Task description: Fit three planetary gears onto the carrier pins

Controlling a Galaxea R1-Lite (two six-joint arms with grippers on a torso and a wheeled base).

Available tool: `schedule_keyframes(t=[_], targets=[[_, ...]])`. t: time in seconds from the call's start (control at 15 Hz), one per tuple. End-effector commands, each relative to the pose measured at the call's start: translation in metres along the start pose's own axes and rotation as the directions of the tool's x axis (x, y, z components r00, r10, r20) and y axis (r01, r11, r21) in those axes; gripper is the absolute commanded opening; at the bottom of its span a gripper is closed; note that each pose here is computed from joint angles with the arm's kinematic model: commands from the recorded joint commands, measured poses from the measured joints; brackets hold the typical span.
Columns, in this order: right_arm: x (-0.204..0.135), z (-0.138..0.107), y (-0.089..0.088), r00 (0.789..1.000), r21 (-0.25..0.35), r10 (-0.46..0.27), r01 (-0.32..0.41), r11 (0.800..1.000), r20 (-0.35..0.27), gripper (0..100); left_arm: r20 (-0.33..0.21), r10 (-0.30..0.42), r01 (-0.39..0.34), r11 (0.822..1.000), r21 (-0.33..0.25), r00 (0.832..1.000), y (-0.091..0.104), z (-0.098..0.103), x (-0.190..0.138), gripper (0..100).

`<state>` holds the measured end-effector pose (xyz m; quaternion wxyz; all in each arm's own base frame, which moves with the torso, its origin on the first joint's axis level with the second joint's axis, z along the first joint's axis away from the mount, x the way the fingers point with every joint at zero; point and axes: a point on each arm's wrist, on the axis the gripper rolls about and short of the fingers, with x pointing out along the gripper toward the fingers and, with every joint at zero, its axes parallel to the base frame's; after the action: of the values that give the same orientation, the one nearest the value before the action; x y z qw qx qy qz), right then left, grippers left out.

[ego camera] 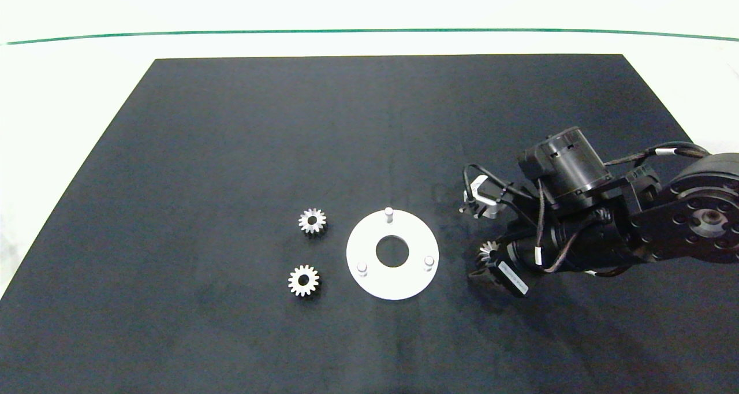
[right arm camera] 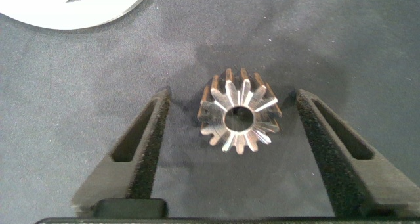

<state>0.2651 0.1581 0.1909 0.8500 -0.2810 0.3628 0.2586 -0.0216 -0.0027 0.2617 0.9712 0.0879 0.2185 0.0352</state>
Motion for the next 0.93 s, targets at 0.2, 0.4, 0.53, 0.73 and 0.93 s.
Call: schedule_keyframes(t=[0.2,0.4,0.53,0.73,0.93], targets=[[0.0012,-0.0003,-0.0002,1.000,-0.004,0.001,-0.001,1.000,-0.005,66,-0.004,-0.001,0.001,1.000,0.000,1.000,-0.0001,-0.0005,-0.0001,100],[-0.0001,0.0011,-0.0009,1.000,-0.003,-0.002,0.002,1.000,0.002,60,-0.004,0.000,0.000,1.000,0.000,1.000,-0.0001,-0.0005,-0.0001,100],[-0.0001,0.0009,-0.0008,1.000,-0.003,-0.001,0.001,1.000,0.001,55,-0.004,-0.001,0.001,1.000,0.000,1.000,-0.0001,-0.0005,-0.0001,100],[-0.0007,0.0007,-0.0008,1.000,-0.003,-0.001,0.001,1.000,-0.001,49,-0.003,-0.001,0.001,1.000,0.000,1.000,-0.0002,-0.0007,-0.0004,100],[-0.0012,-0.0005,-0.0005,1.000,-0.007,-0.001,0.001,1.000,-0.006,43,0.005,0.002,-0.002,1.000,0.000,1.000,-0.0004,-0.0020,-0.0025,100]])
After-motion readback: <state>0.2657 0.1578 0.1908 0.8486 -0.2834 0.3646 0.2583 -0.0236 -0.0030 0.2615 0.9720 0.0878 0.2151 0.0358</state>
